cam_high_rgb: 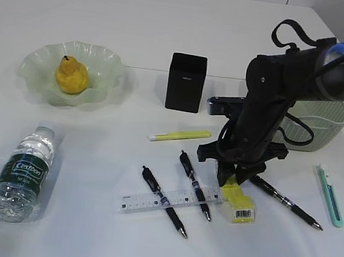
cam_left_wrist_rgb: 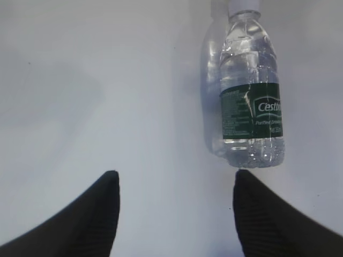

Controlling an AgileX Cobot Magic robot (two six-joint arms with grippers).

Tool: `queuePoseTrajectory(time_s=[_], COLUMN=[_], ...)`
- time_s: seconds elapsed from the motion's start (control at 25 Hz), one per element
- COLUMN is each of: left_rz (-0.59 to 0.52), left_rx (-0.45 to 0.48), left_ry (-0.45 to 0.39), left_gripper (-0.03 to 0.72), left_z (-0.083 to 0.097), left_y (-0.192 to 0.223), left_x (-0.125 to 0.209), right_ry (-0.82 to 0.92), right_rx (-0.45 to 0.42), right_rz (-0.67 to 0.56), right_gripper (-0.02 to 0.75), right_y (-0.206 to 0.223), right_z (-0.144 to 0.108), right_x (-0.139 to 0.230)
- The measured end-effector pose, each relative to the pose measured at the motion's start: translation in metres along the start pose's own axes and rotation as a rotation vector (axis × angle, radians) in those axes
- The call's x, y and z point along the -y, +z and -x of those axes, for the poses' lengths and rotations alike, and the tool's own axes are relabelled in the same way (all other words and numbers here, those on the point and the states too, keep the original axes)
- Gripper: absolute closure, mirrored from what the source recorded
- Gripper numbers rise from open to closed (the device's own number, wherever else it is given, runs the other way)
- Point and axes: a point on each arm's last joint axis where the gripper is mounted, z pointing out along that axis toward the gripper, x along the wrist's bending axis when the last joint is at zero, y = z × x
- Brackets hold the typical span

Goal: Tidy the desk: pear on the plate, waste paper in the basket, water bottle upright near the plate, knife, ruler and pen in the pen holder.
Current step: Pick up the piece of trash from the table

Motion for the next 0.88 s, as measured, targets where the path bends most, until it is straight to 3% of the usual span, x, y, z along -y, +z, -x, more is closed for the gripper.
queuePoseTrajectory(time_s=[0.12, 0.64, 0.88], left_rz=[0.002, 0.013, 0.013], left_rx=[0.000, 0.001, 0.001], left_ry=[0.000, 0.000, 0.000], left_gripper=[0.221, 0.222, 0.222], left_z=[0.0000, 0.0001, 0.0001], left_y=[0.0000, 0.0000, 0.0000], left_x=[-0.0002, -0.0012, -0.0012], right_ry=[0.000, 0.002, 0.002], right_rx=[0.000, 0.000, 0.001], right_rz=[0.000, -0.002, -0.009], right_gripper=[0.508, 0.526, 0.689], right_y=[0.0000, 0.0000, 0.0000], right_z=[0.0000, 0.0000, 0.0001], right_x=[0.0000, 0.0002, 0.0008])
